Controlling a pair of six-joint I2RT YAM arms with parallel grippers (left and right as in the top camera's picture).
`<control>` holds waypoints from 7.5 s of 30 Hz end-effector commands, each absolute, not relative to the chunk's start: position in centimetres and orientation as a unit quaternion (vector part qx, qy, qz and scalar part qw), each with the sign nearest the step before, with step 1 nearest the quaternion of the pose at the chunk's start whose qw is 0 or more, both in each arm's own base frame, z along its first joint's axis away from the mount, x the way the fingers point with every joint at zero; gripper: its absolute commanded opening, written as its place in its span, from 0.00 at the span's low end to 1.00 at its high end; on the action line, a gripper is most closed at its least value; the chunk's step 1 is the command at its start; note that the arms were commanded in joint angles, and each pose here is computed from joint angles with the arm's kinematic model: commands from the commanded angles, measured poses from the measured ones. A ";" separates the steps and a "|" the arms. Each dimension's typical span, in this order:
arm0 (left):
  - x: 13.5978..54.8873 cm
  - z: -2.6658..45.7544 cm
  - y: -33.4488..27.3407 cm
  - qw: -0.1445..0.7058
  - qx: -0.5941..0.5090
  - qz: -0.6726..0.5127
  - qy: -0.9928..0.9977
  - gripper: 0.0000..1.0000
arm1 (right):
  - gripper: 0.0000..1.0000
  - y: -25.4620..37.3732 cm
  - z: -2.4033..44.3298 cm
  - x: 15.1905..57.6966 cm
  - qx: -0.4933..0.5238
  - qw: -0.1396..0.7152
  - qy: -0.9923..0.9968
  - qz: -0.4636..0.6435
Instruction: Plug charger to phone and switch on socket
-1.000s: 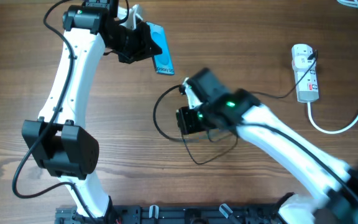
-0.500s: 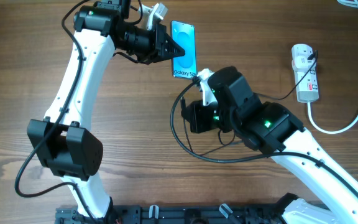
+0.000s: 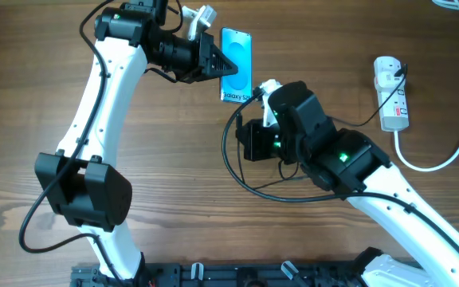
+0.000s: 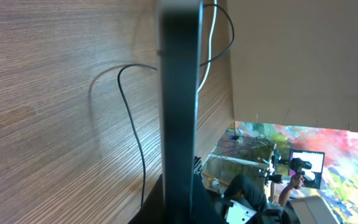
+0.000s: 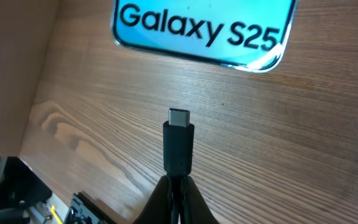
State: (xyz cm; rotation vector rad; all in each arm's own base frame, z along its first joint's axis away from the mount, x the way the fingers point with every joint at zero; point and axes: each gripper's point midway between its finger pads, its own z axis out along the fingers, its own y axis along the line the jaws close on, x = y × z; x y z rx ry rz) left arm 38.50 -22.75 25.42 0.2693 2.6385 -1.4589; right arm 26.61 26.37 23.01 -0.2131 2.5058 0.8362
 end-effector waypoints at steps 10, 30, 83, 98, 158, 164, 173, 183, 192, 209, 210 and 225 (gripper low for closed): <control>37.1 27.1 -24.0 0.079 0.142 -0.484 0.860 0.04 | 0.04 26.6 22.1 28.5 -0.065 0.252 0.921 0.291; 37.8 26.9 -23.8 0.095 0.145 -0.473 0.864 0.04 | 0.04 26.1 22.0 28.8 -0.051 0.246 0.922 0.295; 37.2 27.1 -24.0 0.081 0.142 -0.485 0.859 0.04 | 0.04 26.8 22.4 28.3 -0.043 0.221 0.917 0.330; 37.1 27.2 -24.0 0.078 0.142 -0.488 0.858 0.04 | 0.04 26.7 22.5 28.4 -0.029 0.218 0.917 0.333; 37.8 23.1 -20.5 0.059 0.087 -0.387 0.916 0.04 | 0.99 26.2 21.7 26.8 -0.067 0.175 0.920 0.343; 37.2 18.1 -21.6 0.002 0.076 -0.378 0.923 0.04 | 1.00 24.8 19.9 25.0 -0.078 0.134 0.939 0.306; 39.5 12.5 -22.8 -0.006 0.067 -0.378 0.923 0.04 | 1.00 24.1 18.2 23.8 -0.079 0.108 0.948 0.290; 39.6 7.4 -24.5 -0.031 0.079 -0.349 0.933 0.04 | 1.00 24.3 18.2 24.2 -0.071 0.112 0.946 0.296; 39.6 4.3 -25.3 -0.055 0.059 -0.336 0.938 0.04 | 1.00 24.5 17.6 24.4 -0.070 0.106 0.948 0.292; 39.2 1.6 -25.4 -0.080 0.052 -0.329 0.939 0.05 | 1.00 24.9 14.8 24.7 -0.063 0.067 0.957 0.276; 39.2 1.6 -25.4 -0.078 0.053 -0.329 0.940 0.08 | 1.00 24.9 14.8 24.7 -0.063 0.067 0.957 0.276; 39.3 0.2 -23.4 -0.073 0.049 -0.264 0.961 0.24 | 1.00 24.8 14.7 24.5 -0.062 0.063 0.958 0.273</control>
